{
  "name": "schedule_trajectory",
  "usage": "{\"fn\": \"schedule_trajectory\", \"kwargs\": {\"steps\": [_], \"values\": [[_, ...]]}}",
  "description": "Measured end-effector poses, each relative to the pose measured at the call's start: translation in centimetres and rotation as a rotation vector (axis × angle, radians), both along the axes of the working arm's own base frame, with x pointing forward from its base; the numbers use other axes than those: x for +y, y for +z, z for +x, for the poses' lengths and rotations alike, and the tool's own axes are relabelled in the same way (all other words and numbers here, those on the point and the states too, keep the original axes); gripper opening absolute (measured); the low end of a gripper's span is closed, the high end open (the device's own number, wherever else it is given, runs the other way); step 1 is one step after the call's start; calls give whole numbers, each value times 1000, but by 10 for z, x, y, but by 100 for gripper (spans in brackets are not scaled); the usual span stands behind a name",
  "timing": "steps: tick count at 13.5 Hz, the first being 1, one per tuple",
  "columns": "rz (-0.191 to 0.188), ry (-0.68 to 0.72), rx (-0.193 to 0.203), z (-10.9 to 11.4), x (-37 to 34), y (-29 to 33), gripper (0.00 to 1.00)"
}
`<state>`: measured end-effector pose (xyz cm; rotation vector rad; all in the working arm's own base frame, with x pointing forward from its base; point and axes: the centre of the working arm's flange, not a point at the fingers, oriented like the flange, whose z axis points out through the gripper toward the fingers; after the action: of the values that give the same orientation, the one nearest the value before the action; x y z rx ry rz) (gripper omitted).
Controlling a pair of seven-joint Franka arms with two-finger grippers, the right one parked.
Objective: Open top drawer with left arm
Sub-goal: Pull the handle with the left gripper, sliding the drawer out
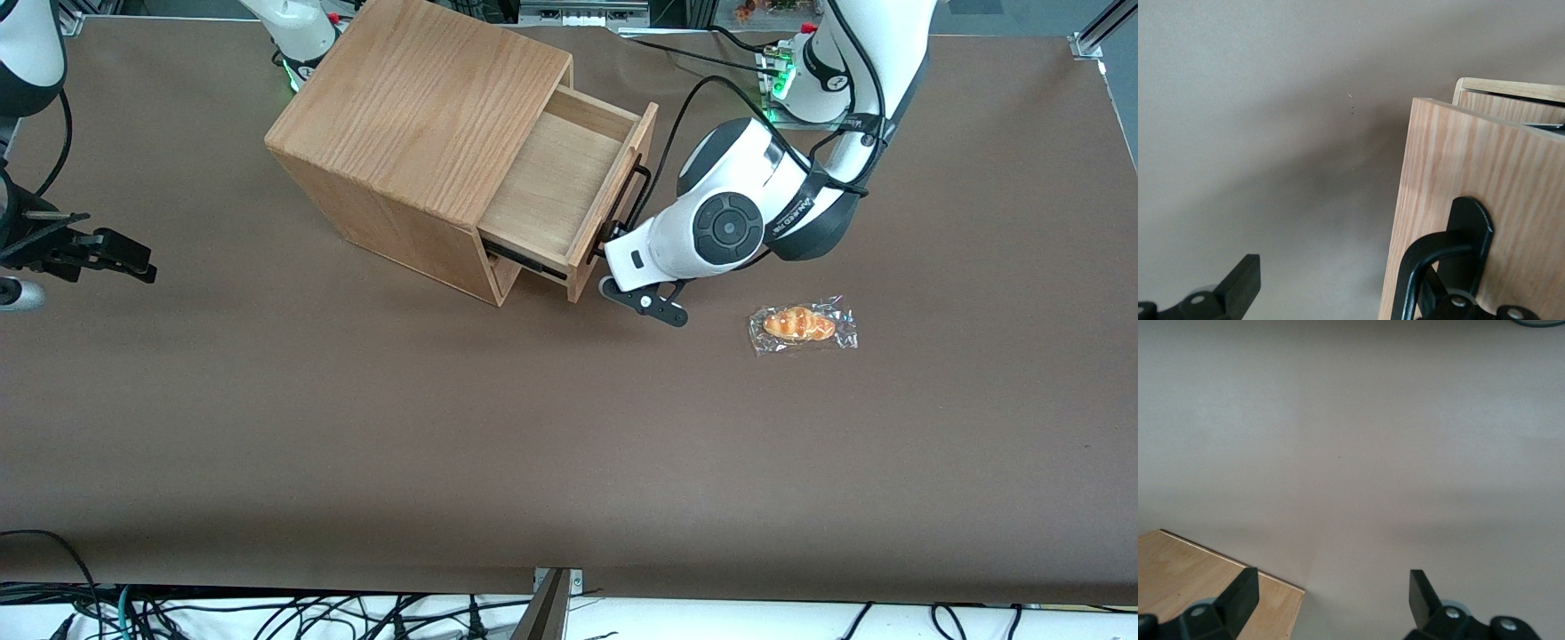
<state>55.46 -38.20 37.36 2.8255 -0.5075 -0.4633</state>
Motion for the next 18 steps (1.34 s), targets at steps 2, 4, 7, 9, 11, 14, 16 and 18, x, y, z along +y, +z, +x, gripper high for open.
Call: {"fn": "schedule_trajectory", "kwargs": {"steps": [2,4,7,9,11,14,16,18], "values": [[0,4,0,1,2,0,100],[2,8,3,3,5,0,100],[5,18,8,7,13,0,100],[7,25,12,9,18,0,100],[7,29,15,12,23,0,100],[4,31,15,17,32,0,100],[3,36,15,21,39,-1,100],[2,38,16,25,47,-1,100]]}}
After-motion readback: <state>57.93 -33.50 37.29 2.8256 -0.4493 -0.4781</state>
